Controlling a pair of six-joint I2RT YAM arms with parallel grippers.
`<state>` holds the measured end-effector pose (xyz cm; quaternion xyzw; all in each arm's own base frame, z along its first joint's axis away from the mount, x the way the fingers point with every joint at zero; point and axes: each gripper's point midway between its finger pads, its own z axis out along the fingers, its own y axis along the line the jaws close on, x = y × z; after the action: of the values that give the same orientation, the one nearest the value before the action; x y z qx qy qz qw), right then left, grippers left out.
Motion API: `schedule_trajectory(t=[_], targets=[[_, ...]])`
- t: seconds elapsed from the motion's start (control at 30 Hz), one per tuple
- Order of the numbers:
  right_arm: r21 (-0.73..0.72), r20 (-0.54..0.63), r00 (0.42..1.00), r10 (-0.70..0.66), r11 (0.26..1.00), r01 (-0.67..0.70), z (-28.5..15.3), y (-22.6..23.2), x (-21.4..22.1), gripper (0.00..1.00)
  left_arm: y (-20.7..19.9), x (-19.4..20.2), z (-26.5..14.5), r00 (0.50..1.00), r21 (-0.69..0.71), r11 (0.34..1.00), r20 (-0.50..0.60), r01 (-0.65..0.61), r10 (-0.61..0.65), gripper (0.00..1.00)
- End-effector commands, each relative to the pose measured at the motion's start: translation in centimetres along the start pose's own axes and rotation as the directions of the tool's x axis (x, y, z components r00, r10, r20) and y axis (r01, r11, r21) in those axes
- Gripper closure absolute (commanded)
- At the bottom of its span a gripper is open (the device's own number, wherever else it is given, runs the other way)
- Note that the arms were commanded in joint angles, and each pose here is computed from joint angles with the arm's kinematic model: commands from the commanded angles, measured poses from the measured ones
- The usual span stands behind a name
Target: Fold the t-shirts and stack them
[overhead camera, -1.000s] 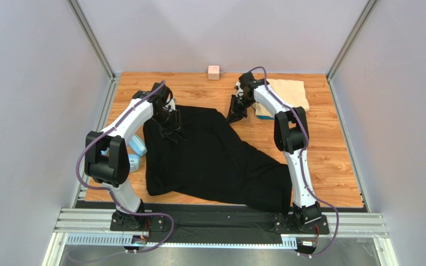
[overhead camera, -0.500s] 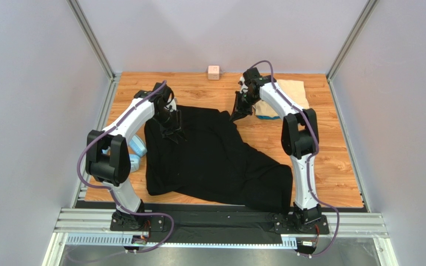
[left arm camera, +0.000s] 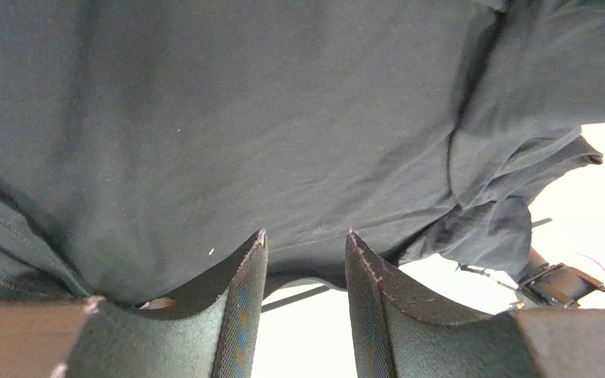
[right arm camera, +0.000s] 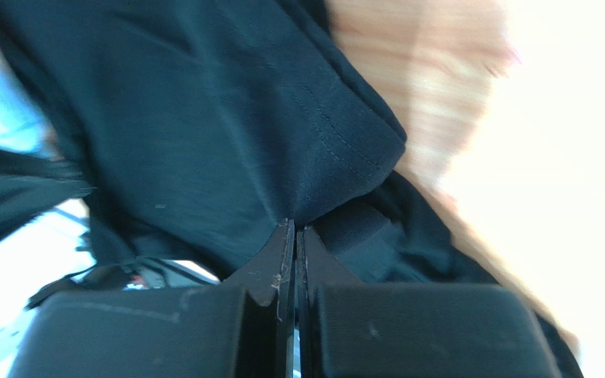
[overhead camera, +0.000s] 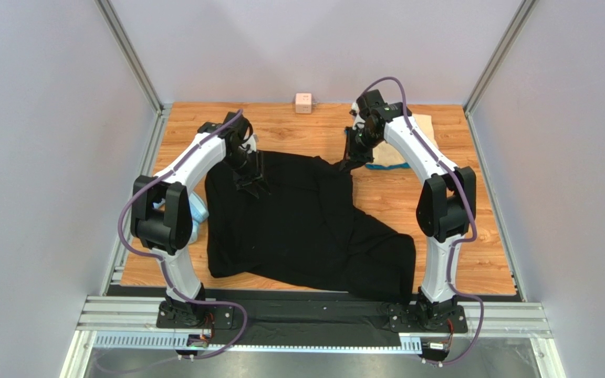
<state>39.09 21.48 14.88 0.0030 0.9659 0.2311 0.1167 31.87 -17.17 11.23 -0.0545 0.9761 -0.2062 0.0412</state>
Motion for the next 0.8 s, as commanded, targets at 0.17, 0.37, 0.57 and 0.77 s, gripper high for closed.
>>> schedule_trajectory(t=[0.17,0.37,0.57,0.77], targets=[[0.232,-0.069,0.989,0.133,0.966,-0.114,-1.2,-7.5,3.9,1.00,-1.1,-0.7,-0.7,0.999,0.029,0.998,0.021,-0.047,0.047,0.52],[0.153,-0.298,0.942,0.155,0.982,-0.113,0.9,-6.8,10.5,0.89,-0.8,-0.5,0.0,0.999,0.028,0.999,0.005,-0.039,0.039,0.52],[0.154,-0.195,0.975,0.109,0.985,-0.079,-0.9,-5.9,8.9,0.64,-1.0,-0.7,0.1,0.999,0.035,0.999,0.006,-0.041,0.041,0.52],[0.197,-0.027,0.993,0.115,0.974,-0.108,-3.3,-7.4,4.5,0.53,-1.0,-0.7,0.0,0.999,0.037,0.999,0.007,-0.040,0.040,0.52]])
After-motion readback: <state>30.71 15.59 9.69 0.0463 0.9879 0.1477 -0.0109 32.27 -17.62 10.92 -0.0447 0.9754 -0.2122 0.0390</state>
